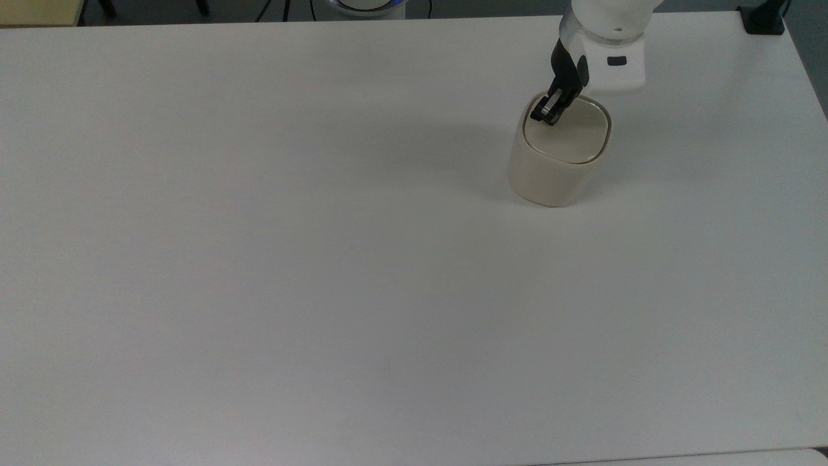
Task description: Open the trash bin
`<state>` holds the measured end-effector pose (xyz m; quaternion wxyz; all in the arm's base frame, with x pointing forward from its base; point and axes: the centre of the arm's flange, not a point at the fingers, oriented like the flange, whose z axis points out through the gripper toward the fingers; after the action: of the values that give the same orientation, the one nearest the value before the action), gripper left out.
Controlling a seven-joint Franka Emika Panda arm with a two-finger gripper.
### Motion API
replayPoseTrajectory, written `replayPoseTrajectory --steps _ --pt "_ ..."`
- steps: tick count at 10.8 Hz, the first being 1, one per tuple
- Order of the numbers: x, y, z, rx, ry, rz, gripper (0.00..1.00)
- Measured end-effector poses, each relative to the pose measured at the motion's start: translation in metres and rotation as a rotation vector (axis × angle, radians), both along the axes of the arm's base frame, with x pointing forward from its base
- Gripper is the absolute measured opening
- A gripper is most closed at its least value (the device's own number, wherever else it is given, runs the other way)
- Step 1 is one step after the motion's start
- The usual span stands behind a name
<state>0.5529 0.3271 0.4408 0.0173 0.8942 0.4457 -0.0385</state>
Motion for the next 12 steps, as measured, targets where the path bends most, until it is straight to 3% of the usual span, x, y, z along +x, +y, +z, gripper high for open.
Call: replayPoseTrajectory --steps 3,7,9,12 --pt "0.0 0.0 0.011 0.01 -0.017 0.0 0.01" --pt "-0.01 -0.025 0.082 0.039 -0.083 -0.04 0.01" --pt "-0.005 -0.063 0.109 0.044 -0.106 -0.144 0.01" --pt "0.015 -0.135 0.133 0.053 -0.148 -0.431 0.01"
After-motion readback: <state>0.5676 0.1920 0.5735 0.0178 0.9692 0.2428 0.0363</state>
